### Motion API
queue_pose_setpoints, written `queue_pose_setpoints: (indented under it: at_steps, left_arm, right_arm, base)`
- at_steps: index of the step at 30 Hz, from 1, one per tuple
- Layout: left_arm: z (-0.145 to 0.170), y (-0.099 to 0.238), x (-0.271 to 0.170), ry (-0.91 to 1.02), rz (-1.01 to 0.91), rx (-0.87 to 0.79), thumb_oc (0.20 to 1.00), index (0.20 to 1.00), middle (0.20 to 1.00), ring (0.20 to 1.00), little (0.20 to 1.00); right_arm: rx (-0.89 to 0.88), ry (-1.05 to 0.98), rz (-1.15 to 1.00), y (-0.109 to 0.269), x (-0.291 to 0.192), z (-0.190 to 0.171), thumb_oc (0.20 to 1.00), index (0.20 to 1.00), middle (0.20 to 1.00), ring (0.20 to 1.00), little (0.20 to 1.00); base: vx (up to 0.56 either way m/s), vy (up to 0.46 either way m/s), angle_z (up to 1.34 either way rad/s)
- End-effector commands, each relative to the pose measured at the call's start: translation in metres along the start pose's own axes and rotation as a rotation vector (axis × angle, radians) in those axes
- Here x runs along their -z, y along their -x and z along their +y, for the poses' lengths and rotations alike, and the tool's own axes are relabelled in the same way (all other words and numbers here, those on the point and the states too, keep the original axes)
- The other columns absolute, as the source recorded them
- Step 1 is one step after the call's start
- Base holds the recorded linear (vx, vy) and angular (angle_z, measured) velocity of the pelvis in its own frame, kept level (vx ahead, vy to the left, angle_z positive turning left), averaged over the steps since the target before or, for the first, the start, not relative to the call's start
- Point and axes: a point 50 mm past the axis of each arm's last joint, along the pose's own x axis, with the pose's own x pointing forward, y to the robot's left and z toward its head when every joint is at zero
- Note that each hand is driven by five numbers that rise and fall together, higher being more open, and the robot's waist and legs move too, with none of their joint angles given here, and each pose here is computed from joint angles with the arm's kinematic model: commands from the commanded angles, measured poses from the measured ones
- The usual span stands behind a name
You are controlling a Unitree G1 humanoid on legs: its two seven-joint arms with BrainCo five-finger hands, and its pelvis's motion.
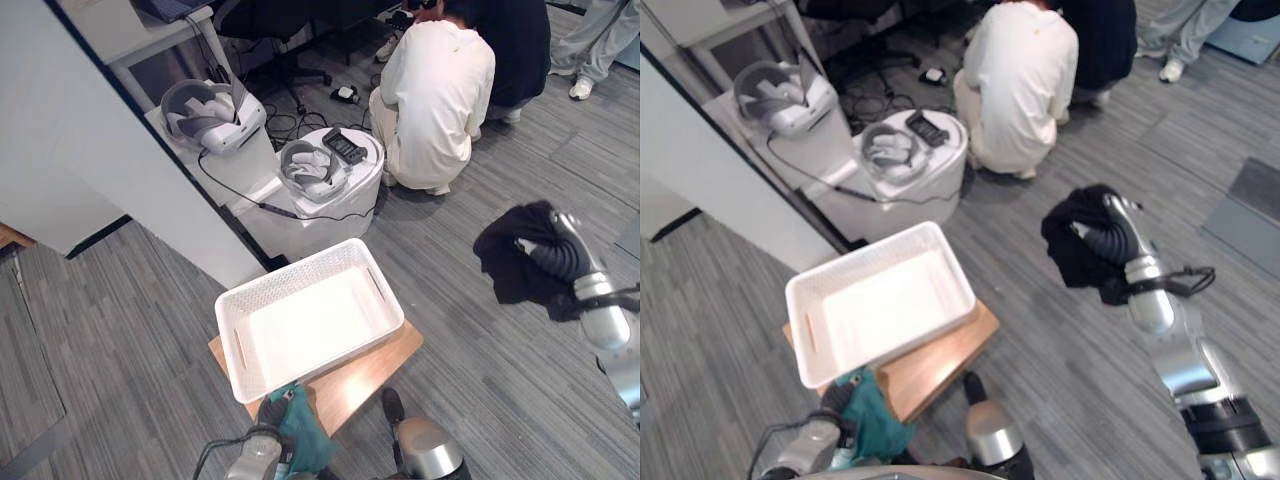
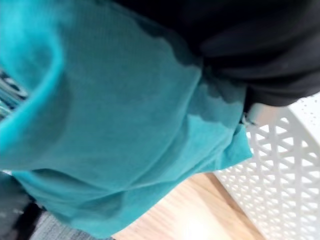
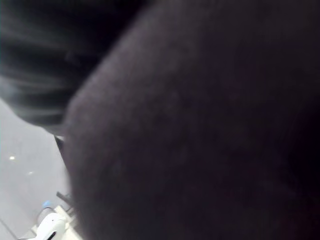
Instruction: Tidy up the quilt and then pick up the clothes from the bed and put them into the laundry hamper.
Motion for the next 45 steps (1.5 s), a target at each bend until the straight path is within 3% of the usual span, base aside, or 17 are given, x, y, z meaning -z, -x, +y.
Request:
queue_pose_setpoints:
  at_steps: [1,7,14,19,22,23,24,26,29,31,33,34,40,45]
  left_arm:
    - [0.007,0.000,-0.005,-0.024,-0.054,-0.012,0.200,0.200,0.200,0.200,0.200]
    - [0.002,0.000,-0.007,-0.017,-0.056,0.000,0.200,0.200,0.200,0.200,0.200]
    - [0.000,0.003,-0.003,0.019,-0.054,0.002,0.200,0.200,0.200,0.200,0.200]
    - [0.003,0.003,-0.022,0.040,-0.149,0.004,0.200,0.200,0.200,0.200,0.200]
    - [0.012,0.013,-0.071,0.067,-0.390,0.003,0.200,0.200,0.200,0.200,0.200]
    - [0.013,0.013,-0.071,0.068,-0.390,0.002,0.200,0.200,0.200,0.200,0.200]
    - [0.022,0.021,-0.094,0.037,-0.512,-0.028,0.200,0.200,0.200,0.200,0.200]
    - [0.027,0.027,-0.106,0.033,-0.576,-0.039,0.200,0.200,0.200,0.200,0.200]
    - [0.042,0.063,-0.164,0.100,-0.902,-0.047,0.200,0.200,0.200,0.200,0.200]
    - [0.051,0.090,-0.195,0.126,-1.095,-0.030,0.200,0.200,0.200,0.200,0.200]
    - [0.056,0.102,-0.205,0.125,-1.163,-0.022,0.200,0.200,0.200,0.200,0.200]
    - [0.066,0.130,-0.230,0.130,-1.330,-0.008,0.200,0.200,0.200,0.200,0.200]
    - [0.058,0.198,-0.273,0.189,-1.679,0.163,0.200,0.200,0.200,0.200,0.200]
    - [0.051,0.214,-0.303,0.097,-1.819,0.003,0.200,0.200,0.200,0.200,0.200]
  right_arm:
    - [0.122,0.044,-0.284,-0.026,-0.054,-0.025,0.200,0.200,0.200,0.200,0.200]
    - [0.101,0.030,-0.419,-0.053,-0.093,-0.010,0.200,0.200,0.200,0.200,0.200]
    - [0.028,0.019,-0.419,-0.076,-0.110,0.022,0.200,0.200,0.200,0.200,0.200]
    - [-0.002,0.015,-0.361,-0.093,-0.108,0.038,0.200,0.200,0.200,0.200,0.200]
    - [0.034,0.127,-0.302,-0.110,-0.100,0.034,0.200,0.200,0.200,0.200,0.200]
    - [0.034,0.127,-0.302,-0.110,-0.100,0.035,0.445,0.445,0.445,0.445,0.445]
    - [0.056,0.208,-0.272,-0.114,-0.093,0.032,1.000,1.000,1.000,1.000,1.000]
    - [0.072,0.259,-0.254,-0.117,-0.089,0.030,1.000,1.000,1.000,1.000,1.000]
    - [0.167,0.577,-0.254,-0.123,-0.079,0.015,1.000,1.000,1.000,1.000,1.000]
    - [0.183,0.716,-0.292,-0.122,-0.080,0.018,1.000,1.000,1.000,1.000,1.000]
    - [0.177,0.771,-0.310,-0.121,-0.081,0.021,1.000,1.000,1.000,1.000,1.000]
    - [0.127,0.851,-0.341,-0.110,-0.073,0.034,1.000,1.000,1.000,1.000,1.000]
    - [-0.072,0.784,-0.218,-0.046,-0.018,0.063,1.000,1.000,1.000,1.000,1.000]
    - [-0.120,0.576,0.120,0.027,0.044,0.062,1.000,1.000,1.000,1.000,1.000]
  base:
    - [0.07,0.135,0.19]
    - [0.00,0.046,0.11]
    - [-0.08,0.000,0.14]
    - [-0.12,0.009,0.28]
    - [-0.13,0.020,0.30]
    - [-0.07,0.021,0.39]
    - [-0.02,0.028,0.52]
    - [0.00,0.032,0.39]
    - [0.01,0.063,0.11]
    - [0.01,0.060,0.07]
    - [0.03,0.046,0.00]
    - [0.05,0.054,0.00]
    - [0.07,0.020,-0.10]
    - [0.10,0.007,-0.18]
